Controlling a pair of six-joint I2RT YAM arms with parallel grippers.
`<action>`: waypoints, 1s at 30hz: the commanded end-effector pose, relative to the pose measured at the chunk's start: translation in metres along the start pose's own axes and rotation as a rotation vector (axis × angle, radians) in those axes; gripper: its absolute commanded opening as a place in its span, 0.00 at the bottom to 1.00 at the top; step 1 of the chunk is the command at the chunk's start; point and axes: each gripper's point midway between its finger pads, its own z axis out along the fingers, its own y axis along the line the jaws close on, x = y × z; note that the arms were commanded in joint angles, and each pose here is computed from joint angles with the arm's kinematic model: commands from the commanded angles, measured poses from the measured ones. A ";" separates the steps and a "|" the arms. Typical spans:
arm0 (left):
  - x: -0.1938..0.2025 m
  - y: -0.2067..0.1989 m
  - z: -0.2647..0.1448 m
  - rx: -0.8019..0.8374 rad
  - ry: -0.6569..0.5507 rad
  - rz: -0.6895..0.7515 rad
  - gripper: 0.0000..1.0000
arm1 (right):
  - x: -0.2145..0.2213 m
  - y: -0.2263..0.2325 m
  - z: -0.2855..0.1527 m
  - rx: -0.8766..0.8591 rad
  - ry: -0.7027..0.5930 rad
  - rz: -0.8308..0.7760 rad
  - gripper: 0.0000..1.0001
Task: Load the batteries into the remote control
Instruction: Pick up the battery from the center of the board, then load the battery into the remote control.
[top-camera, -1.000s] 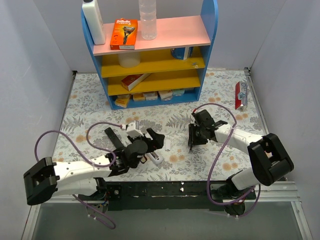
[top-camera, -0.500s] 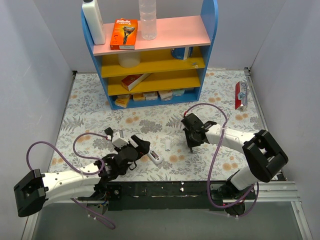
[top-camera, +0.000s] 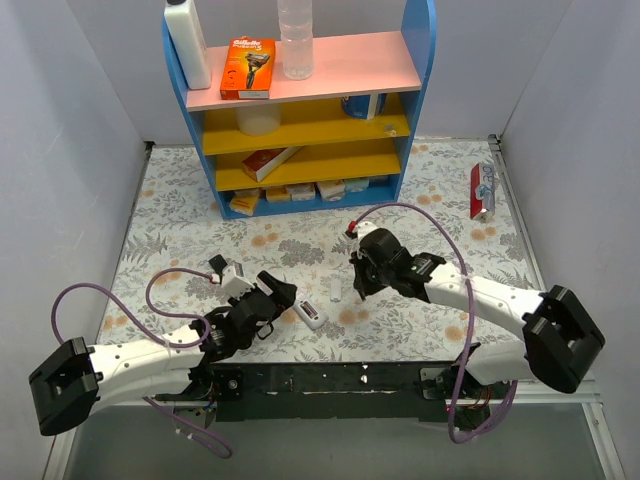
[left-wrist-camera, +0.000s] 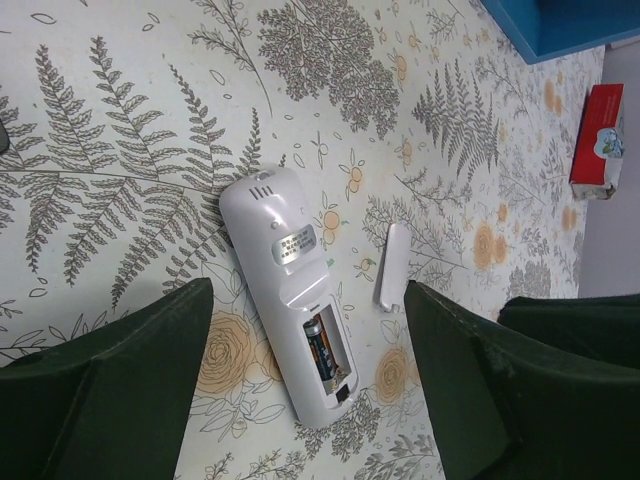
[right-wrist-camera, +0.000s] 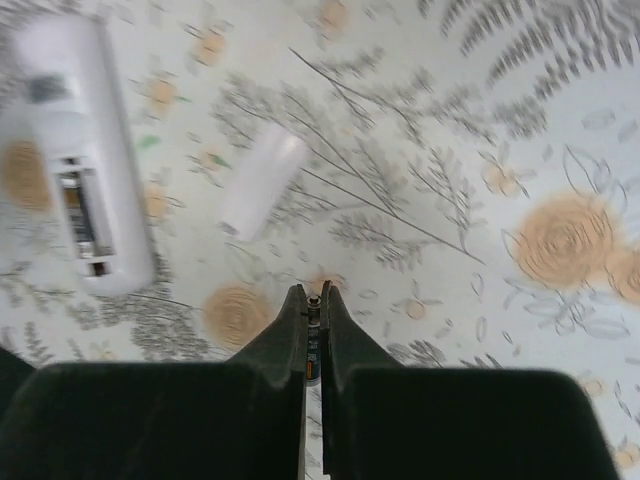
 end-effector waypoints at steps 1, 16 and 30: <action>-0.001 0.012 0.005 -0.043 0.003 -0.072 0.74 | -0.064 0.056 -0.022 -0.244 -0.324 -0.163 0.01; 0.002 0.024 0.023 -0.116 0.060 -0.076 0.49 | -0.062 0.145 -0.004 -0.511 -0.442 -0.354 0.01; 0.003 0.021 0.033 -0.139 0.076 -0.080 0.36 | -0.044 0.145 0.023 -0.491 -0.429 -0.378 0.01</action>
